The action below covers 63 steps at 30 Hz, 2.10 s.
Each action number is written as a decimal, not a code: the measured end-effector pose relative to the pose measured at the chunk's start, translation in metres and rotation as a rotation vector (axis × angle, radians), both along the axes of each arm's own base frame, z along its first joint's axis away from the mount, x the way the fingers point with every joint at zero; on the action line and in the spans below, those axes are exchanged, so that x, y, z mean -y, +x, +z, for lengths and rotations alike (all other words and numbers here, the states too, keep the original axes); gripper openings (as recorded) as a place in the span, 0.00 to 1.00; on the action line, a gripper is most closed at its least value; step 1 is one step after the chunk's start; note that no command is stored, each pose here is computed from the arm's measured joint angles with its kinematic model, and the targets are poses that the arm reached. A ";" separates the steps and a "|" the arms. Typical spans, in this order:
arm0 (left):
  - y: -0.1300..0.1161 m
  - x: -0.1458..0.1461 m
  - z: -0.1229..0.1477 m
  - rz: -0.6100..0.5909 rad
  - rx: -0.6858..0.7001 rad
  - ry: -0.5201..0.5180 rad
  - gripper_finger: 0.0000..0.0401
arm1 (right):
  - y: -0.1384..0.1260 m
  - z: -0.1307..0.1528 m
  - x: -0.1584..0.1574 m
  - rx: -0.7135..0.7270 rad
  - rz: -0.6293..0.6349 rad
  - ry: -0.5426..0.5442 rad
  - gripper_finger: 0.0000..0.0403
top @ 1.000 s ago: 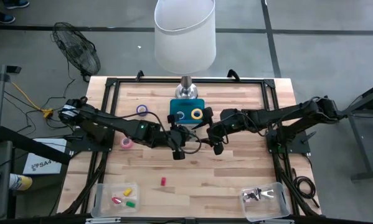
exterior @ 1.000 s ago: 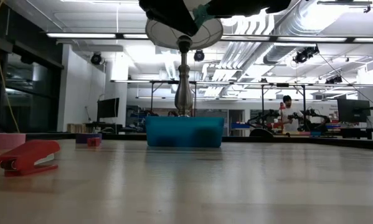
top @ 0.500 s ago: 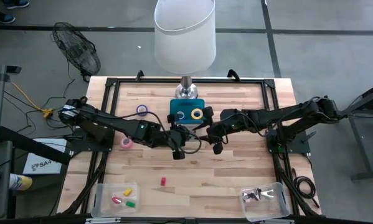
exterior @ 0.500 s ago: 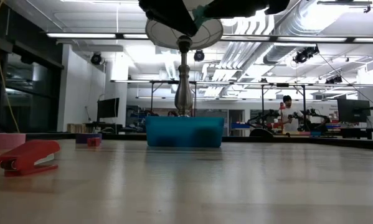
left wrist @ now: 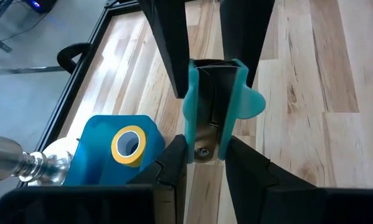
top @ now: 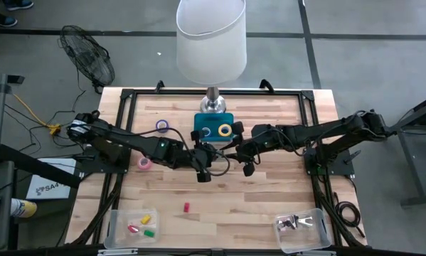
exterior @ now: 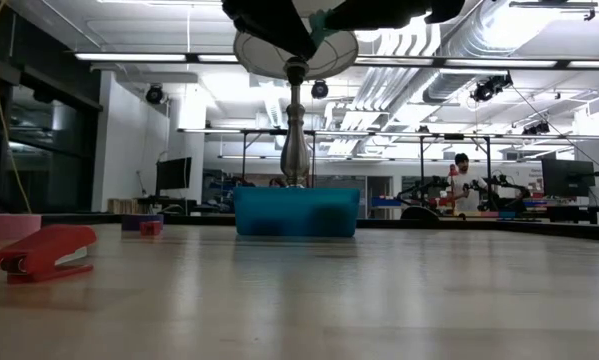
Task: Pick and place Stapler, Stapler remover, tape
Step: Put the light blue staple remover into the right transparent bin
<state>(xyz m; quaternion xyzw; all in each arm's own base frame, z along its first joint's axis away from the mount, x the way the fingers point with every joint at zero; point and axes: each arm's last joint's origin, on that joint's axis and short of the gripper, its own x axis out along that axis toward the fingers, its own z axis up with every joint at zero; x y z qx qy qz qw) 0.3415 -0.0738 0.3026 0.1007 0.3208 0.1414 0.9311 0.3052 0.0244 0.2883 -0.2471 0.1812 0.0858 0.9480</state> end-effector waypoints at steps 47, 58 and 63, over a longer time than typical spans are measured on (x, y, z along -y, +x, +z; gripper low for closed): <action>0.000 0.001 0.000 -0.020 -0.006 -0.018 0.19 | 0.000 -0.001 -0.001 -0.014 0.024 0.053 0.38; 0.000 0.001 0.000 -0.021 -0.004 -0.019 0.19 | 0.000 0.001 -0.002 0.009 0.040 0.061 0.37; 0.000 0.001 0.000 -0.021 -0.005 -0.019 0.19 | 0.000 0.002 -0.002 0.012 0.043 0.062 0.35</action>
